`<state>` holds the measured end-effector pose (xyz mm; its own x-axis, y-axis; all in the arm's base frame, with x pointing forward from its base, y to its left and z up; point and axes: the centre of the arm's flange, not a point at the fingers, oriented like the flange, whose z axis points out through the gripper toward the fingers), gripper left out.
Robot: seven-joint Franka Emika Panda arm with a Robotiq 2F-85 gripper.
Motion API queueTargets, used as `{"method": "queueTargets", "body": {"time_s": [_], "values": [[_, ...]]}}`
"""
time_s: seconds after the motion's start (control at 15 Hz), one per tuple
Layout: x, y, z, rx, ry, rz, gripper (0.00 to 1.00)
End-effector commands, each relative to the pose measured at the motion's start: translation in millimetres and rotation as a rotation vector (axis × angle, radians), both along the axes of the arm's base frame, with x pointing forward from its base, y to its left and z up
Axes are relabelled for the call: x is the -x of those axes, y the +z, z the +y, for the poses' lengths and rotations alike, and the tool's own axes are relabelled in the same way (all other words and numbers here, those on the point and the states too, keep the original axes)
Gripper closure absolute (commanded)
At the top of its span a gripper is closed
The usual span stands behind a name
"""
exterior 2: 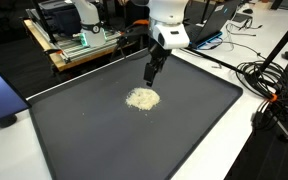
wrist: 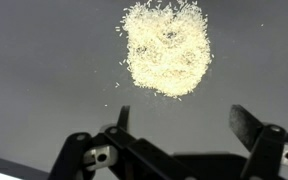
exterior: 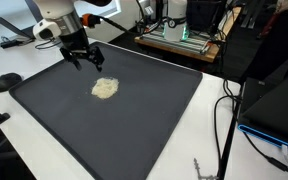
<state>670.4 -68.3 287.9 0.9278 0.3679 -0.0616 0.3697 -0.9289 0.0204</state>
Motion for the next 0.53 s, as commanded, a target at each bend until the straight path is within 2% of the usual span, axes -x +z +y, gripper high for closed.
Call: {"method": "queueTargets", "body": {"time_s": [0.0,0.13,0.27,0.47], "values": [[76.6,0.1,0.6,-0.035,-0.017,-0.029,0.00],[86.8,-7.9,-3.6,-0.023,-0.067,0.014,0.00],[100.3,-17.0,-0.9,-0.024,-0.049,0.037,0.00],[106.7,-37.8,-8.2,-0.076,-0.042,0.046,0.00]]}}
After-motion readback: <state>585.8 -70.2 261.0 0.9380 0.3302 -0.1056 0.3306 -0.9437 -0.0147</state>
